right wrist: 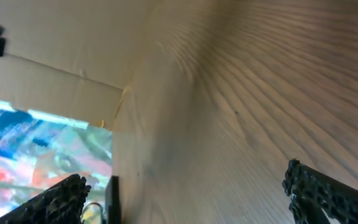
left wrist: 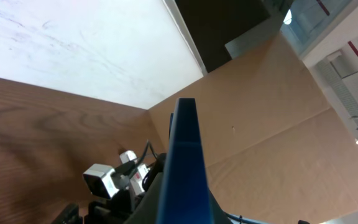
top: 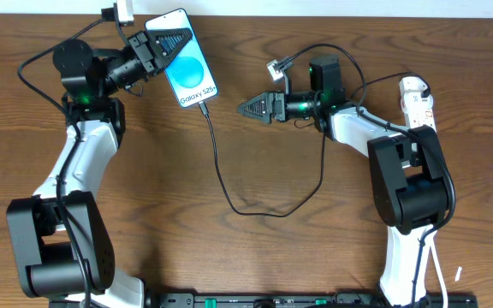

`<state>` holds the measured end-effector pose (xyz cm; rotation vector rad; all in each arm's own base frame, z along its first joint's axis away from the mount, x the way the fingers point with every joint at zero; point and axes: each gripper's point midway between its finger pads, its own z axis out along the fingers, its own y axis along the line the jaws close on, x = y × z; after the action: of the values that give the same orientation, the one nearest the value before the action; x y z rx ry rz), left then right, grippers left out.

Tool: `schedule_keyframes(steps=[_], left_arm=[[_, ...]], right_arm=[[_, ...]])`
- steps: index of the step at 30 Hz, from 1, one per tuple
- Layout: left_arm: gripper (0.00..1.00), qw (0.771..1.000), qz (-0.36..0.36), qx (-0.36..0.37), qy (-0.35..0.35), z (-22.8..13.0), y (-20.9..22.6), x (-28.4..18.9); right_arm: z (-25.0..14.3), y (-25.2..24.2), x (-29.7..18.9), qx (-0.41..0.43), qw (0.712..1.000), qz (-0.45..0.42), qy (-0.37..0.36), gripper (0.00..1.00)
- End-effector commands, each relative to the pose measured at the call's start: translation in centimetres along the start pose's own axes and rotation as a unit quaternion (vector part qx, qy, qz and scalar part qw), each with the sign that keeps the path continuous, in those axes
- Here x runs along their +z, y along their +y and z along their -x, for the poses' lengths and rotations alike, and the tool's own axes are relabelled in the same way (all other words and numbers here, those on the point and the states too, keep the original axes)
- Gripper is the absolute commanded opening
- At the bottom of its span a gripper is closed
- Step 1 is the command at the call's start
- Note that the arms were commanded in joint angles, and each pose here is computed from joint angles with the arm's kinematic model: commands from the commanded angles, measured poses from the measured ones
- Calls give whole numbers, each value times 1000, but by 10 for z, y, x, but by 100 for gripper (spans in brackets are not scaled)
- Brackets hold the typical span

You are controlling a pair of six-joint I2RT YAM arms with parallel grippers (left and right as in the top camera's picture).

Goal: Plug charger to phone and switch on socket
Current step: 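Move the right gripper toward the white power strip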

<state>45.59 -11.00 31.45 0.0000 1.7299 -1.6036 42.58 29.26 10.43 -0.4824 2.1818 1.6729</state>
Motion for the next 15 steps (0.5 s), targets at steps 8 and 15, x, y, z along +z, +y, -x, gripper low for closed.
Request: schedule_keyframes(steps=[8,15], left_arm=[[8,1000,-5,14,-2,2,-7,-1],[7,1000,-6,14,0,1,-8,-1]], right_arm=[[7,-21,-10,5,997,-71,-19,99],[10,-31,-26,12,988,-154,-29,99]])
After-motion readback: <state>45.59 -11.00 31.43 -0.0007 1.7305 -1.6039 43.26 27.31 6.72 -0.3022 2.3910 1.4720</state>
